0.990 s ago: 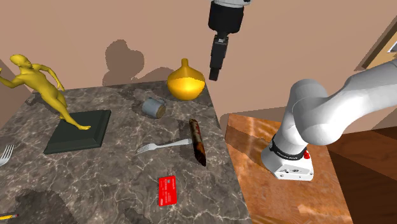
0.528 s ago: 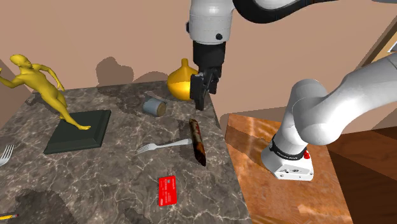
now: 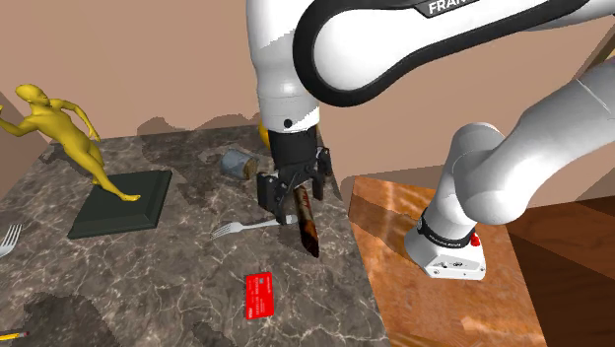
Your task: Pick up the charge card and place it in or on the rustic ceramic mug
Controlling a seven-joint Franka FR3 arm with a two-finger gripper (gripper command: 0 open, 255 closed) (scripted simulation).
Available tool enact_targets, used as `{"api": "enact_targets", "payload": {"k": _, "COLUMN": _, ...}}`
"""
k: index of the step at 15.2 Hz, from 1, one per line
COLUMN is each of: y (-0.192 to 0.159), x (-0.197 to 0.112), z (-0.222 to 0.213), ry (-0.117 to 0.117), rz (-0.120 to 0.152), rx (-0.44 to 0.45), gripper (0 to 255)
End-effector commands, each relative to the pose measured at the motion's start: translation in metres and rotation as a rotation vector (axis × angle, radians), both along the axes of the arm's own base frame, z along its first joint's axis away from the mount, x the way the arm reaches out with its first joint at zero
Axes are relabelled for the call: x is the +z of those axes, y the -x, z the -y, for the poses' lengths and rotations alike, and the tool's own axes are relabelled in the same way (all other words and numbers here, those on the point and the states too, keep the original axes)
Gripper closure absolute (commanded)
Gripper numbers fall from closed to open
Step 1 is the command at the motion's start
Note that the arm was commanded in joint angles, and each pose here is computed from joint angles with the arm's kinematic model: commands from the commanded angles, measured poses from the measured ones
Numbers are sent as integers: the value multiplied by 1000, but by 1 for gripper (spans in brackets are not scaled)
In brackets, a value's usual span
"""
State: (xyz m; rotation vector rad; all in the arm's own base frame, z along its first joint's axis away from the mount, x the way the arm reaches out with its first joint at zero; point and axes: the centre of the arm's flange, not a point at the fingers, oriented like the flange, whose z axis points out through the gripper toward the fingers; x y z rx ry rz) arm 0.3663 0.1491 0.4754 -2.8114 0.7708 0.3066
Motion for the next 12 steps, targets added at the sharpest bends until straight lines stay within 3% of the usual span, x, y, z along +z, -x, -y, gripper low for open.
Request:
{"api": "enact_targets", "payload": {"k": 1, "y": -7, "x": -18, "z": -15, "ry": -23, "rz": -50, "rx": -88, "gripper": 0}}
{"api": "enact_targets", "payload": {"k": 12, "y": -63, "x": -126, "z": -85, "ry": -146, "rz": -310, "rx": -535, "gripper": 0}}
